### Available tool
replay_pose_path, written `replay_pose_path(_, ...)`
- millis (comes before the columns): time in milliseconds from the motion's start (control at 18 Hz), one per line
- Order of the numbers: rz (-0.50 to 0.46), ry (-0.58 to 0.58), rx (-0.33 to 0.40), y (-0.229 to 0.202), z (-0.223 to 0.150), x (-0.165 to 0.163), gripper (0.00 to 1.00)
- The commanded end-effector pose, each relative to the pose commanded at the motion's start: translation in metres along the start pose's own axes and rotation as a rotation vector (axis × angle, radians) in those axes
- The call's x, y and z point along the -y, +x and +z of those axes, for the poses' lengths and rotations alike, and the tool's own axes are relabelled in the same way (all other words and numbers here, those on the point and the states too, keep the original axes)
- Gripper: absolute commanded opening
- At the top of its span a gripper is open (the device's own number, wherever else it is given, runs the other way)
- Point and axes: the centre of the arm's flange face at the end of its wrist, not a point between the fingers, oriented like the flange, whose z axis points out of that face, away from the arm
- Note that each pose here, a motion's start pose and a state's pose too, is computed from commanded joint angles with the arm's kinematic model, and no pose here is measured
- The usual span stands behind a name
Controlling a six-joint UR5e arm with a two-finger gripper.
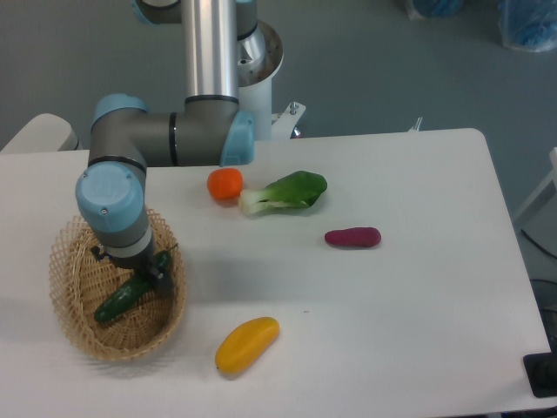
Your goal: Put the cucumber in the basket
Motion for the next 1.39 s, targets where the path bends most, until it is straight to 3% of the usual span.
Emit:
replay_pose_path(444, 0.018, -0.009, -0.006, -0.109, -0.012, -0.032, 1.00)
replay_pose_path(722, 0.091, -0.062, -0.003, -0.168, -0.015, -0.063, 1.00)
replay_pose_path(1056, 0.181, -0.094, 0.012, -0.219, -0.005, -0.079, 1.00)
replay_pose_path(1389, 0.208, -0.104, 0.022, -0.258, 0.006, -0.105, 1.00)
